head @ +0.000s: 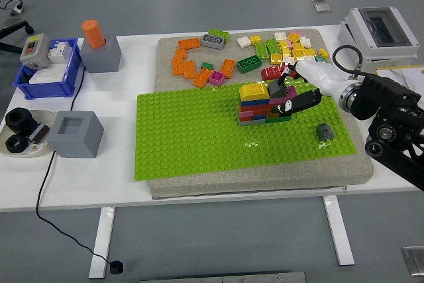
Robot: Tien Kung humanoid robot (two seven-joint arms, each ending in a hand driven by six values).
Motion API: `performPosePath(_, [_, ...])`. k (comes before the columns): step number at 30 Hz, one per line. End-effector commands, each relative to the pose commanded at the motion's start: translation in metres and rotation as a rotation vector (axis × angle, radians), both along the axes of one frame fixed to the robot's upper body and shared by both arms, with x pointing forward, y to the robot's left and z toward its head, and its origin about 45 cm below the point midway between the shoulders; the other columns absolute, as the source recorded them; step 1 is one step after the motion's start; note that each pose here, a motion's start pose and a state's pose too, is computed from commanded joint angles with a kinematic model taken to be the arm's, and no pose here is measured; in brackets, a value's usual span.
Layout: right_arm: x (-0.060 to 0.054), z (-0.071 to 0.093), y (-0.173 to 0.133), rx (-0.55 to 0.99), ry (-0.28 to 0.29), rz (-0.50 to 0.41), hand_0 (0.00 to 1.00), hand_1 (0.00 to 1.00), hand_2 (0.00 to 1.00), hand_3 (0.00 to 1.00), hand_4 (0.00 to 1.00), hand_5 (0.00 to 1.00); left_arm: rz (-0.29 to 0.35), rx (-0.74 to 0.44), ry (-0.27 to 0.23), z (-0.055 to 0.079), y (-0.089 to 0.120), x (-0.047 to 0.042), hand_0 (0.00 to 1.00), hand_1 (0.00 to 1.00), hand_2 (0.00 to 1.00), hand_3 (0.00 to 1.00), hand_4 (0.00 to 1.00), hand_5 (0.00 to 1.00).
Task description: Pick up the brick,pile it on top of brick,press brick,pick up the brick,pile it on top of brick,press brick
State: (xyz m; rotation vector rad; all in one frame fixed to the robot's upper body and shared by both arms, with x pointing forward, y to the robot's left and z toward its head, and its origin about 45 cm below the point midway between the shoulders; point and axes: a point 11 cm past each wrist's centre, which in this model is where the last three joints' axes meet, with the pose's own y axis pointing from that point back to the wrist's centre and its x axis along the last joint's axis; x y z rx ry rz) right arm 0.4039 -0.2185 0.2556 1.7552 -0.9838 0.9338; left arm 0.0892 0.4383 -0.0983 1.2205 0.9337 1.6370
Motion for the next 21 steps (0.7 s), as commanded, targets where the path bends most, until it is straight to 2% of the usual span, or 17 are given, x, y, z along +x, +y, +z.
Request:
performPosePath(11, [0.004, 0.02, -0.002, 0.04, -0.056, -0.004, 0.701, 0.778, 0.835, 0.621, 0.986, 0.428, 0.001, 0.001, -0.002, 0.0, 0.0, 0.0009, 0.629, 0.585, 0.55, 0.575, 0.563, 0.299])
performPosePath(16, [0.003, 0.041, -0.009, 0.097, -0.14, -0.012, 0.701, 0.778, 0.835, 0.621, 0.986, 0.428, 0.001, 0.0, -0.002, 0.0, 0.0, 0.0006, 0.629, 0.585, 0.55, 0.575, 0.563, 0.299])
performPosePath(17, [0.001, 0.046, -0.014, 0.112, -0.166, -0.019, 0.701, 0.775, 0.832, 0.661, 0.958, 0.363, 0.001, 0.0, -0.002, 0.0, 0.0, 0.0005, 0.629, 0.585, 0.551, 0.575, 0.561, 0.297])
performPosePath(21, [-0.007, 0.057, -0.041, 0.139, -0.229, -0.068, 0.701, 0.775, 0.832, 0.661, 0.958, 0.363, 0.006, -0.001, -0.002, 0.0, 0.0, -0.0015, 0.629, 0.585, 0.551, 0.575, 0.561, 0.297])
